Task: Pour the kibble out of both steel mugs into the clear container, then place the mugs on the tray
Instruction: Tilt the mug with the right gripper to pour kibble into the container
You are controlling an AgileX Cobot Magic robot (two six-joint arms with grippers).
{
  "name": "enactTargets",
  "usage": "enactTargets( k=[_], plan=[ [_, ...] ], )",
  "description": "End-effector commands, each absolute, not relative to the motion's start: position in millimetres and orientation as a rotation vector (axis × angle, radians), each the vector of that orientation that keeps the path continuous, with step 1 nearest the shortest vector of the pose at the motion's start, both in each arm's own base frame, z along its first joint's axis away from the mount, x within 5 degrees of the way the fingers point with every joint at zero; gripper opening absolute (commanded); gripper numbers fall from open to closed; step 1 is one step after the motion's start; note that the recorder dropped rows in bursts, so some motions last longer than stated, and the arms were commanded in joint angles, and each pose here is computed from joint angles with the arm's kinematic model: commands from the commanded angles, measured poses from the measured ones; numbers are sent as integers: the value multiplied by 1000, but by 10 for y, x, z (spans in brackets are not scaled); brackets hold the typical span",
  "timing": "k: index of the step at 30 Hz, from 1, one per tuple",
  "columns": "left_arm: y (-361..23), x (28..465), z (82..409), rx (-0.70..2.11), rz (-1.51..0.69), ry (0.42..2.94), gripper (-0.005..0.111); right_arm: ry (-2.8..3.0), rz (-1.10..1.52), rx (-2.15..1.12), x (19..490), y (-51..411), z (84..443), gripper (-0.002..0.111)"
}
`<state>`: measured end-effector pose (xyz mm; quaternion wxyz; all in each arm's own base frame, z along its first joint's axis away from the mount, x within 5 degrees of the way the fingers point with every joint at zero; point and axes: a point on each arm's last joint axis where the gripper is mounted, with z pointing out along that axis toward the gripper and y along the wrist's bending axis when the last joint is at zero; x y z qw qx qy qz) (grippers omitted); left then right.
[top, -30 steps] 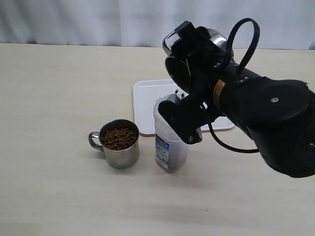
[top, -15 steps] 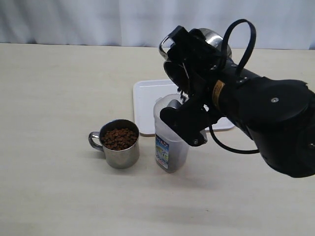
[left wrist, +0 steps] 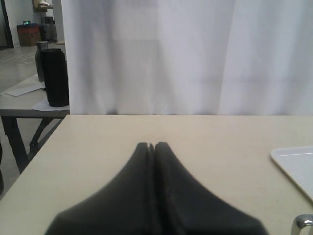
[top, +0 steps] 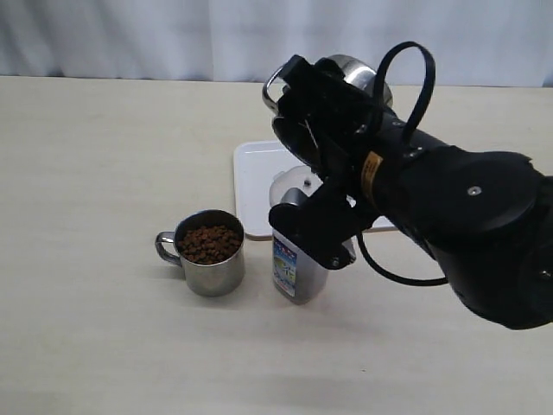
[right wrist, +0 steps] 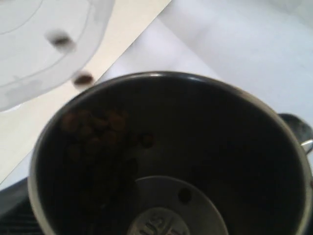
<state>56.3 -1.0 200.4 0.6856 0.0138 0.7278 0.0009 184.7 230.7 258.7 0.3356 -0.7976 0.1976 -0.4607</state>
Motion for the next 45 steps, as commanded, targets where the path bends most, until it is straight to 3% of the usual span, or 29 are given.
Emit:
enactTargets(
  k=[1,45],
  plan=[
    [-15,563,2002,33,-9,1626,0,512,-1287,-2059,1870,2279,2647,5],
    [-15,563,2002,33,-9,1626,0,52,-1562,-2179,1616,2415,2693,5]
  ],
)
